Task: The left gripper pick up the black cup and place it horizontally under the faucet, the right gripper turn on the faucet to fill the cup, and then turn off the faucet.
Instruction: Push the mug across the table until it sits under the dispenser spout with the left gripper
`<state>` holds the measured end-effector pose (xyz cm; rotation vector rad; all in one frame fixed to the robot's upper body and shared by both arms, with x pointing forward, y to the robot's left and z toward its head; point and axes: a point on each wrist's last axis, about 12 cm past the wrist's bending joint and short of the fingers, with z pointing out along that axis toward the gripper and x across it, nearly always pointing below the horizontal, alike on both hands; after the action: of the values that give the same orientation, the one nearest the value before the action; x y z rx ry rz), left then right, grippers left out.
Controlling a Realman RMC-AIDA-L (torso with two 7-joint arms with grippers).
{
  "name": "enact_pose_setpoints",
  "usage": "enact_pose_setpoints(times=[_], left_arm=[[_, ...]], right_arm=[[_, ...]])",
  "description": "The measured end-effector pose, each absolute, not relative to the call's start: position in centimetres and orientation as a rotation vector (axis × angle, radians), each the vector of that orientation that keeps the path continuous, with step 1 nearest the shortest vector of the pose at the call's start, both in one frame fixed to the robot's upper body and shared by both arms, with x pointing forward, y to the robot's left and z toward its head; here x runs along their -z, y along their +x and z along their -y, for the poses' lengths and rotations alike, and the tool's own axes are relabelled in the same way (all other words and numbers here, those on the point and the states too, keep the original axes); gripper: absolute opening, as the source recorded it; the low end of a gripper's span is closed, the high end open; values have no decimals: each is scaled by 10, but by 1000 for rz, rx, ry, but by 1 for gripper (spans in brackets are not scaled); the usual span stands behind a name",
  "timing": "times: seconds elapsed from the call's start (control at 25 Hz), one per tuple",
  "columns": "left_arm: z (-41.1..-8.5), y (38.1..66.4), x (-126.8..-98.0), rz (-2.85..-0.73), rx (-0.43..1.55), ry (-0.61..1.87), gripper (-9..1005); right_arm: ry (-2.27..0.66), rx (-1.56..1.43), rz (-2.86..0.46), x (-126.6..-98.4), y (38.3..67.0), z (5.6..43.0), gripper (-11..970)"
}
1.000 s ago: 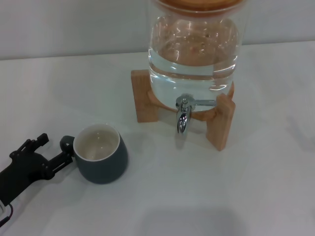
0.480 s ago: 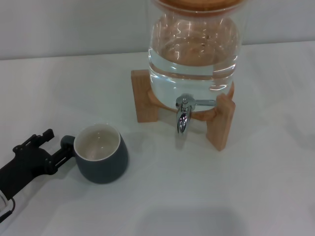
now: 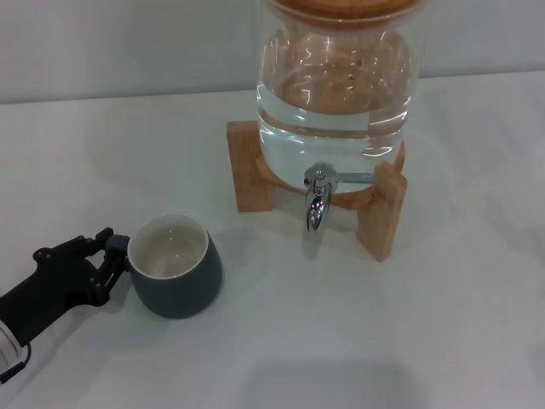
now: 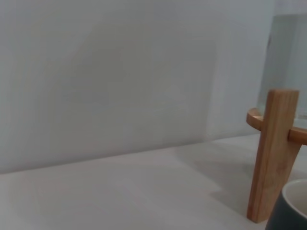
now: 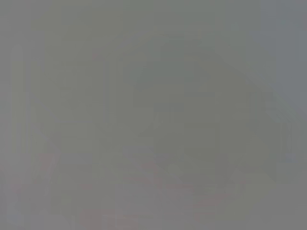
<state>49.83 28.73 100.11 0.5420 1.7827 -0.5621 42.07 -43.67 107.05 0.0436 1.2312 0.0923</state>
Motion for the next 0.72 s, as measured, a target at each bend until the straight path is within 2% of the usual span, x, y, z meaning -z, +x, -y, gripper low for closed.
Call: enact_pose_setpoints(times=[0.36,0.72], left_arm=[[-284,503,-1004,-1763,571,555,185],[-266,520,-1015,-1715,613,621,144]], right_arm=[[47,-102,-1232,-1070,424,434,859],[44,-122,-1224,-1070,430,430,859]])
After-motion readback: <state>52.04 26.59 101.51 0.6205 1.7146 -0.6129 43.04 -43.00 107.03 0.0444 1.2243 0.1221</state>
